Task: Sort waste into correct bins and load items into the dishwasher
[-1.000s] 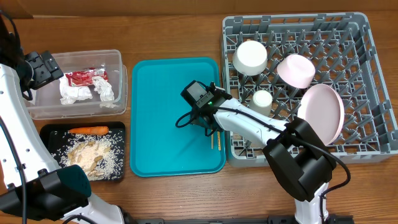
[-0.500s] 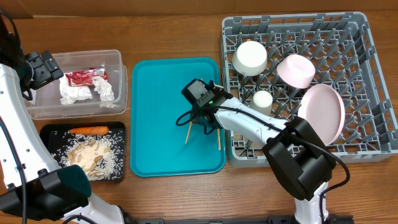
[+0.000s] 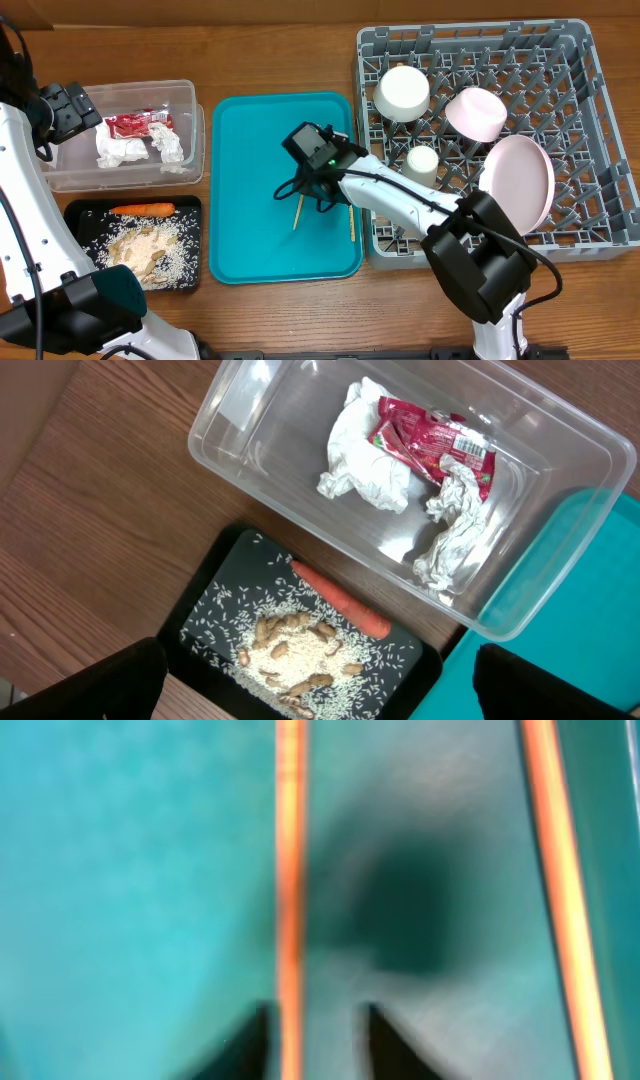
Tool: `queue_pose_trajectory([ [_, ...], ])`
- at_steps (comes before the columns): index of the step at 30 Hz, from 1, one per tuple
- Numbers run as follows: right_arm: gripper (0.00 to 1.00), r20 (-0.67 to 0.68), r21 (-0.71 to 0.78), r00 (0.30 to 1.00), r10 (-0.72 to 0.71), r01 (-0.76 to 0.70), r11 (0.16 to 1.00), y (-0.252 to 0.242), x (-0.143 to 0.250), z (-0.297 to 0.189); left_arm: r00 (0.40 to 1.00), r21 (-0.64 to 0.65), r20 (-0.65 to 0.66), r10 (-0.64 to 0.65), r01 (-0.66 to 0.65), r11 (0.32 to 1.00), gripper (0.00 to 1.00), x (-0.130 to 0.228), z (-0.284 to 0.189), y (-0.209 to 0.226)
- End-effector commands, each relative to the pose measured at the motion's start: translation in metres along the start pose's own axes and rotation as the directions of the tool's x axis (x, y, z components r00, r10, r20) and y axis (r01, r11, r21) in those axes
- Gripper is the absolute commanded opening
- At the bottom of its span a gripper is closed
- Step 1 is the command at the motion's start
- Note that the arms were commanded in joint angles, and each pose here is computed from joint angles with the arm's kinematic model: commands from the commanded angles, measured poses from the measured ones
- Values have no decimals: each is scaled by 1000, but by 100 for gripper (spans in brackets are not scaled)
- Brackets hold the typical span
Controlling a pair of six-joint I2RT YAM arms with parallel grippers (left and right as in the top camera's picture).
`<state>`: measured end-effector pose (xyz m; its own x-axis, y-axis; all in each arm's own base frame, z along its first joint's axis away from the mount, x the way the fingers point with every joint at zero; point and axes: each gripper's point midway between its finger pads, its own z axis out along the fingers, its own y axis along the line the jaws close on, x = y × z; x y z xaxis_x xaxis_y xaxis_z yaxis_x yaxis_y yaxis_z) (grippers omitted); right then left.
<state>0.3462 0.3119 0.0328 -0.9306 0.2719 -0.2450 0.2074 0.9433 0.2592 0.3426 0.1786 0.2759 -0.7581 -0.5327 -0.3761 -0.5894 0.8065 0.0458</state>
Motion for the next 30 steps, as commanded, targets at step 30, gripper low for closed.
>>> queue_pose_trajectory([
  [30, 52, 165, -92, 984, 63, -49, 995, 51, -14, -12, 999, -8, 38, 9, -9, 1000, 100, -4, -12, 4],
])
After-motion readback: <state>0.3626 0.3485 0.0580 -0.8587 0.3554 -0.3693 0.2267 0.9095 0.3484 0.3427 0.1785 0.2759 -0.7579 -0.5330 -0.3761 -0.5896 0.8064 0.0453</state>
